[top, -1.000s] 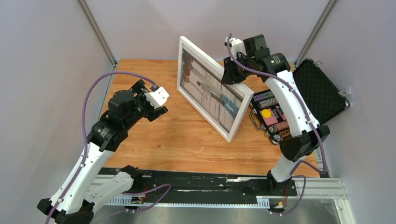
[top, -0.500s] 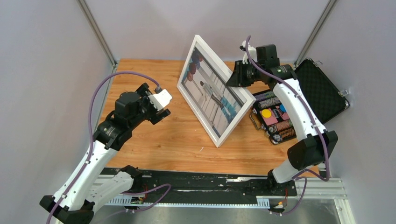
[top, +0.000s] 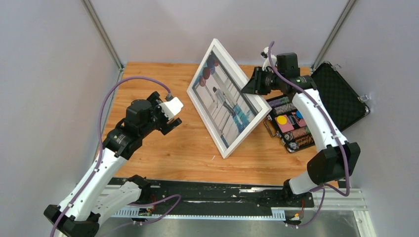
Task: Put the photo into the frame
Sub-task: Turn over the photo frame at the center of the board.
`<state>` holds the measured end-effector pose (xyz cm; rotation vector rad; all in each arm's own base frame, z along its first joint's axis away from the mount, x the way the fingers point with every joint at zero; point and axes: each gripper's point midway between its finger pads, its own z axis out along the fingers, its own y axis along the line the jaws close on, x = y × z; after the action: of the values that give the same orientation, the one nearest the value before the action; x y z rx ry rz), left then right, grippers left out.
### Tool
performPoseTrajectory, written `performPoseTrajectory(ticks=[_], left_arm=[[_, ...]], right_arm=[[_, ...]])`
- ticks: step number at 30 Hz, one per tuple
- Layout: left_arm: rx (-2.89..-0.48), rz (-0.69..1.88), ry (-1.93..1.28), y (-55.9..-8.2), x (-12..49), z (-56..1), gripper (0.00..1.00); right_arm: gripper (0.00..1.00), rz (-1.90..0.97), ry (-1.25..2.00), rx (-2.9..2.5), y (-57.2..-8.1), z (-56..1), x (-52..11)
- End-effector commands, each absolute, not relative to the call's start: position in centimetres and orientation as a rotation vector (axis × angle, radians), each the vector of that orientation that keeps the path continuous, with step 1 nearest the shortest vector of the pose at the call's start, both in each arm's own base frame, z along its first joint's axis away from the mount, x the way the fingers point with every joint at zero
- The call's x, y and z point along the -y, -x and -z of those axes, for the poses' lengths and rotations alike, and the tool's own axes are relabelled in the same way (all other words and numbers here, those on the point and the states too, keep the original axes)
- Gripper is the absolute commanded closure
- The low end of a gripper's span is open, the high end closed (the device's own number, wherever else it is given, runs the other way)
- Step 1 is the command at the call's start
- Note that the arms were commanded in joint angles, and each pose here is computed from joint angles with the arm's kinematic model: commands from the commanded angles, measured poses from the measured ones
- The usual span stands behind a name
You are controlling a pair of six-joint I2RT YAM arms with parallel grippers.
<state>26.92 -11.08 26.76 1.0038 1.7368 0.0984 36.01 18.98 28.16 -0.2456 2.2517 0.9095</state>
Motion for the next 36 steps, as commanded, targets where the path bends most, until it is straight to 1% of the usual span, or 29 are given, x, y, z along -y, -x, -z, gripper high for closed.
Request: performPoseTrajectory(ticks=[1, 8, 17, 32, 33, 36], left_arm=[[-1.744, -0.071, -0.972, -26.8, 11.2, -26.7, 0.0], [-1.765, -0.061, -0.968, -26.9, 11.3, -26.1, 0.0], [-1.785, -0.05, -0.955, -27.0, 11.2, -25.2, 0.0], [-1.79, -0.048, -0.966, -26.9, 11.2, -24.5, 0.0], [-1.788, -0.05, -0.967, -27.0, 11.2, -24.5, 0.0], [-1.789, -0.056, -0.972, -27.1, 11.2, -24.3, 0.0]], right_arm=[[1.0, -1.06, 0.258, -2.02, -36.0, -34.5, -19.9], [1.0, -1.127, 0.187, -2.005, -36.1, -33.4, -19.8], [1.0, -1.145, 0.128, -1.945, -35.9, -32.9, -19.7], [1.0, -1.161, -0.046, -2.004, -35.9, -26.1, -18.2], [1.0, -1.158, -0.058, -2.012, -35.9, -25.4, -18.0], [0.94, -1.153, -0.093, -2.035, -35.7, -23.4, -17.7]])
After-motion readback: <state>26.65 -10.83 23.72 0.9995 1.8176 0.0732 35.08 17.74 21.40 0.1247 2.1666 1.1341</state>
